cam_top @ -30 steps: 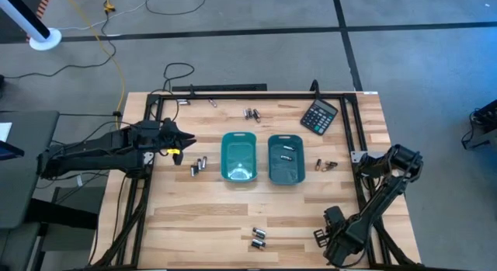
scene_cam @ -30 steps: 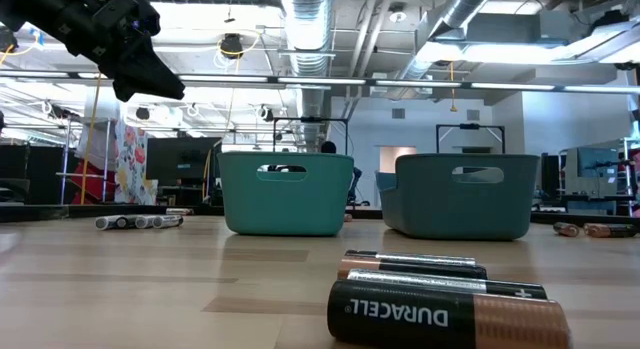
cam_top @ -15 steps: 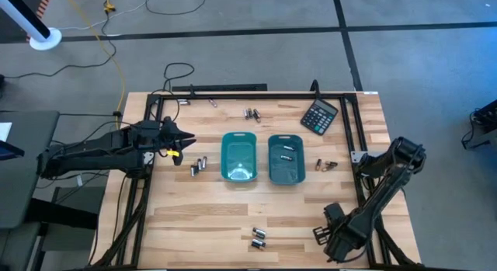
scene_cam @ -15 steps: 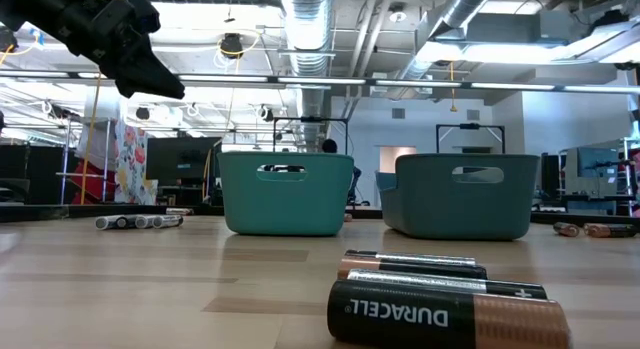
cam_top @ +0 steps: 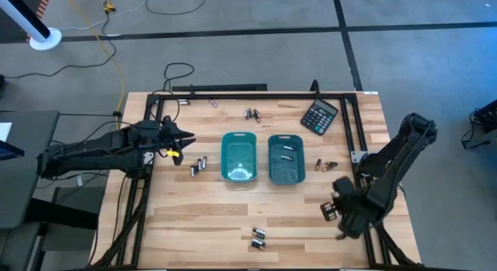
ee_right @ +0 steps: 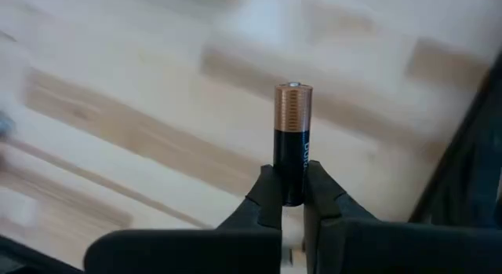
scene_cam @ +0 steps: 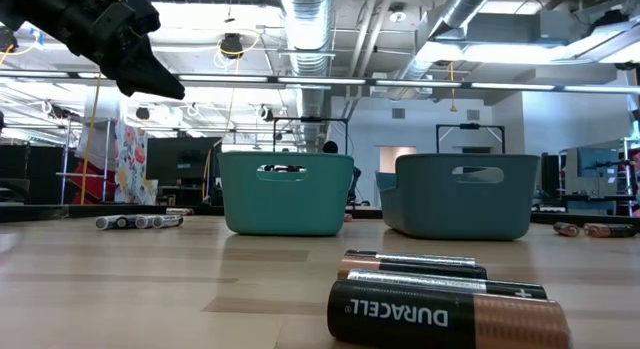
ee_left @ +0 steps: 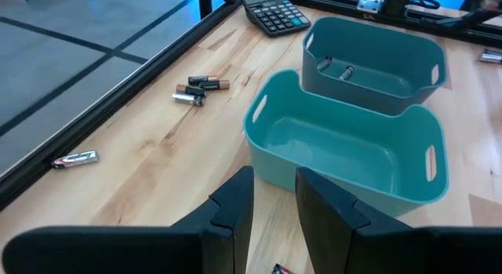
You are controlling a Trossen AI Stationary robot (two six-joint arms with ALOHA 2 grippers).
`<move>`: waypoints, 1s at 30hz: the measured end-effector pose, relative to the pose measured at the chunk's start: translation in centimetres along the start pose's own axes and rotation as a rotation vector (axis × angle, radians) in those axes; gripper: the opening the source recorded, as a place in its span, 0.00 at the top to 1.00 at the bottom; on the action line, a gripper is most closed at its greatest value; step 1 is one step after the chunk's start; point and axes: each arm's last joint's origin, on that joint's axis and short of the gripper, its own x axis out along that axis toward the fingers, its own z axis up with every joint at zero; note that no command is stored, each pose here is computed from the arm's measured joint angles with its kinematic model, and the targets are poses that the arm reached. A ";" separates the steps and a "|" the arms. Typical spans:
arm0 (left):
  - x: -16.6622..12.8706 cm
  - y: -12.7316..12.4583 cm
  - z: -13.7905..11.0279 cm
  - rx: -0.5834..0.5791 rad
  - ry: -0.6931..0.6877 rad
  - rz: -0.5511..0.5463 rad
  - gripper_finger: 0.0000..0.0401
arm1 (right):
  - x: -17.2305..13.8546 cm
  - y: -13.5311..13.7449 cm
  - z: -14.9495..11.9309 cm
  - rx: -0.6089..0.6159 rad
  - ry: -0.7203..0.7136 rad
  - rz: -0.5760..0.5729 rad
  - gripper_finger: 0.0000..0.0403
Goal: Sort batteries
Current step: Put the black battery into the green bin
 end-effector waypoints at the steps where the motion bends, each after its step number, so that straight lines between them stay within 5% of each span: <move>1: 0.0 0.0 0.0 0.000 0.000 0.000 0.77 | -0.3 -0.1 0.8 -0.012 -0.016 0.007 0.96; 9: 0.0 0.0 0.0 0.000 0.000 0.000 0.77 | -2.3 1.4 8.5 -0.230 -0.082 -0.012 0.97; 19: 0.0 0.0 0.0 0.000 0.000 0.000 0.77 | -4.6 5.3 19.6 -0.433 -0.329 0.212 0.97; 30: 0.0 0.0 0.0 0.000 0.004 0.000 0.77 | -1.7 13.3 27.7 -0.743 -0.282 0.190 0.97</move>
